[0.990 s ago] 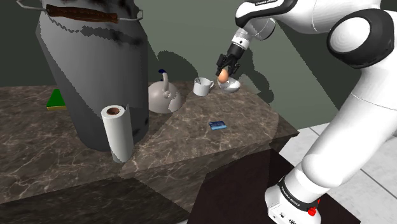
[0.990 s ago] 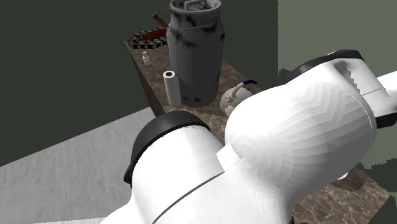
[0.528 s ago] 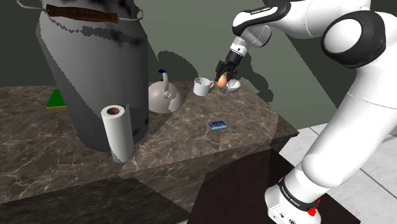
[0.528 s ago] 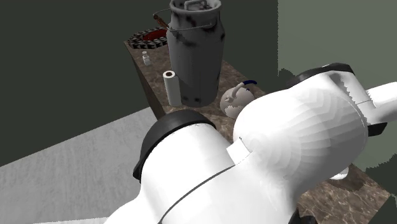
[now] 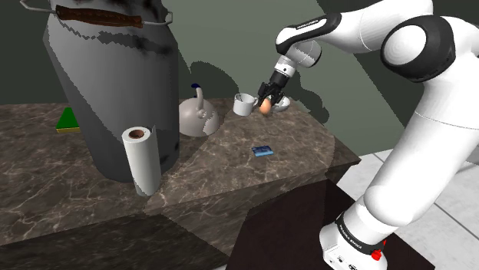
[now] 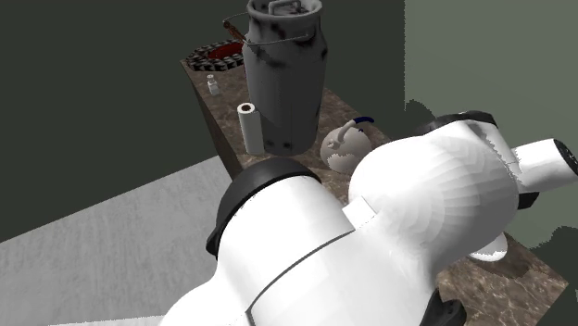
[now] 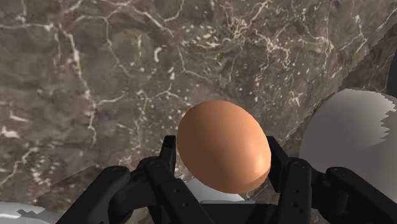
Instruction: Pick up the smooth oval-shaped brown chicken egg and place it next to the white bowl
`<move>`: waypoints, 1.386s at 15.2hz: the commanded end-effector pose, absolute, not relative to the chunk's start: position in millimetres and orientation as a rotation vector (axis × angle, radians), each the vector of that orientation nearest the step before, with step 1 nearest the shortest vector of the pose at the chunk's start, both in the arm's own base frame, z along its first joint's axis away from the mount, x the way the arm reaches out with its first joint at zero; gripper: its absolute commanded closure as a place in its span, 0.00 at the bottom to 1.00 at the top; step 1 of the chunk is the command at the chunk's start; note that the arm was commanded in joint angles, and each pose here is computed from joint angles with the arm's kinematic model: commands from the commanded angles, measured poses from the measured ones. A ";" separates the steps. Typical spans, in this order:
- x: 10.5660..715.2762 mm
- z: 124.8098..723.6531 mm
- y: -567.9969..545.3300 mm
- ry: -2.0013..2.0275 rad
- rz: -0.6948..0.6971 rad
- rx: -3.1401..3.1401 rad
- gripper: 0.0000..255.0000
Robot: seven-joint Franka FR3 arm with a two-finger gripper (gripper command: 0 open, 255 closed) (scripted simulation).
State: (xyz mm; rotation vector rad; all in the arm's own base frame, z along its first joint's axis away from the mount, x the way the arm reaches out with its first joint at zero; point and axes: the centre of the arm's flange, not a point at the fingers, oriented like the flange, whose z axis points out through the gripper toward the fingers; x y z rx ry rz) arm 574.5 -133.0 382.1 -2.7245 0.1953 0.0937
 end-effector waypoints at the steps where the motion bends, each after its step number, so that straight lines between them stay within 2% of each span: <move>1: 574.8 371.9 -133.4 0.195 0.093 -2.725 1.00; 10: 574.8 325.9 -133.4 0.195 0.093 -2.725 1.00; 17: 574.8 325.9 -133.4 0.195 0.093 -2.725 1.00; 18: 574.8 325.9 -133.4 0.195 0.093 -2.725 0.00; 21: 574.8 325.9 -133.4 0.195 0.093 -2.725 0.00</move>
